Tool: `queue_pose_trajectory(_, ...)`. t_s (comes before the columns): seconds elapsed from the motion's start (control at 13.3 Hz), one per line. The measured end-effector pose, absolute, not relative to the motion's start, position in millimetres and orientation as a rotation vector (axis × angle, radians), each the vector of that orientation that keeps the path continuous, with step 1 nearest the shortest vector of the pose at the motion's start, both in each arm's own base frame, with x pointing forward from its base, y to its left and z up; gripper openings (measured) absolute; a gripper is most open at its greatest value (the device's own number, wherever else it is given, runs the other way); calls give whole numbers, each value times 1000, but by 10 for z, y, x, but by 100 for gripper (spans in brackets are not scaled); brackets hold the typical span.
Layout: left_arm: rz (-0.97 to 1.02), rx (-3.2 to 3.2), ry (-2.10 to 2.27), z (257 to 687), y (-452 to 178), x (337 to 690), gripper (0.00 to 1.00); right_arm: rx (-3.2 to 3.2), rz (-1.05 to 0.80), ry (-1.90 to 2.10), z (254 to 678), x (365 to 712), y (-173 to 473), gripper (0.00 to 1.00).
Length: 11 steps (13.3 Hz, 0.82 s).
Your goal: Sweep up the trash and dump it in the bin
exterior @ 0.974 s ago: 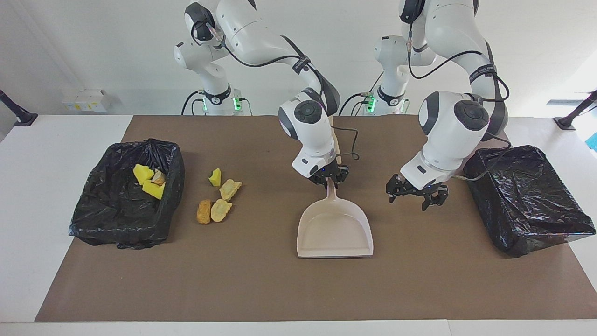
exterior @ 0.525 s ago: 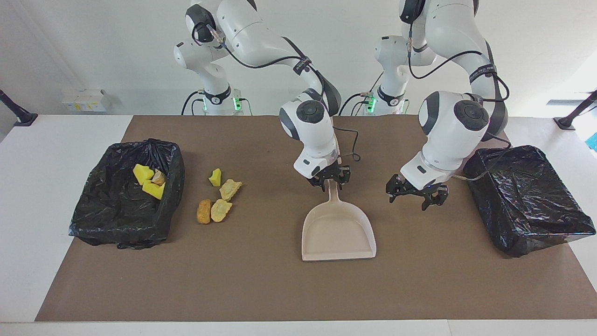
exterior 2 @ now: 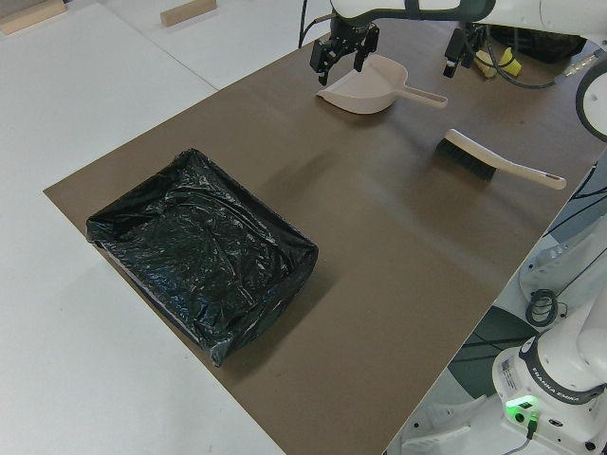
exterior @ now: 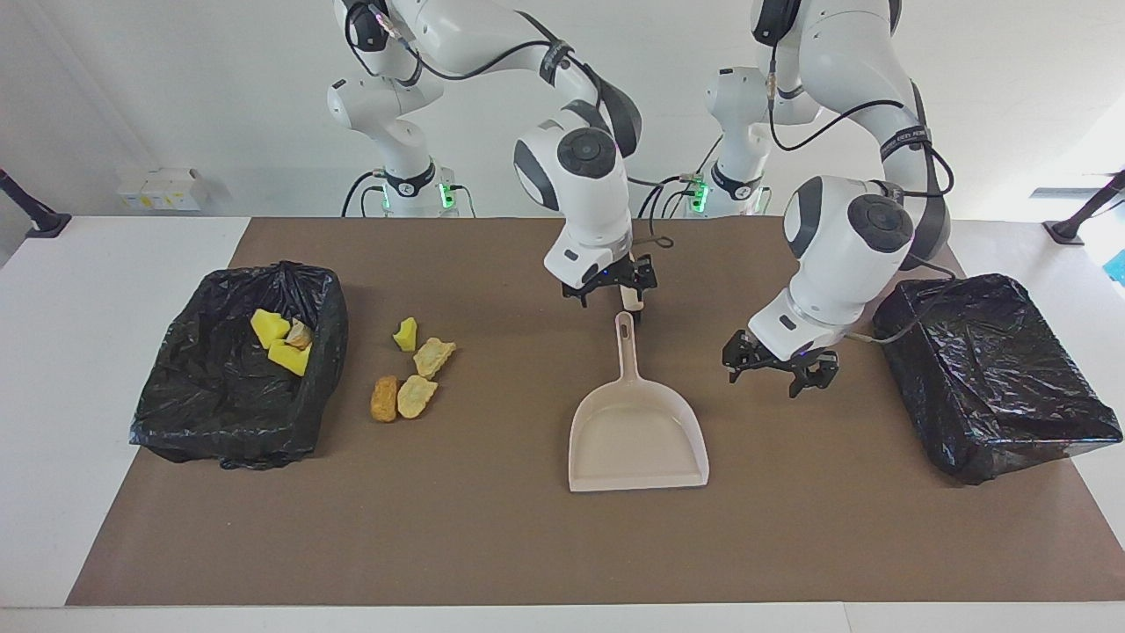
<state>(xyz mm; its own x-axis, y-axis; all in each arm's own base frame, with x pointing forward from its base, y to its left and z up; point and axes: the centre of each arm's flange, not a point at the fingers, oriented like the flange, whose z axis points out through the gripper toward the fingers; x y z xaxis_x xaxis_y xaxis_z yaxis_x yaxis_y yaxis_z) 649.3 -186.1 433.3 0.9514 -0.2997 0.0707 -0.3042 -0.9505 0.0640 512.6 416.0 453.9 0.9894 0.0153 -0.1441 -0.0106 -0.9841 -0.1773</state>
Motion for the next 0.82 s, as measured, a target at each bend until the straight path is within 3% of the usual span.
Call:
queue_pose_trajectory(0.15,91,3033,-408,4246,-2154,6429,100,-2973,275,3,4600,4699,4335,100)
queue_pose_trajectory(0.45,102,3025,-353,4104,-2984,6108,100,-3015,416,4,4277,3868,4517,100)
queue_pose_trajectory(0.82,-21,3061,-288,3705,-3485,5656,100,-3039,377,75,3684,3266,4620,100)
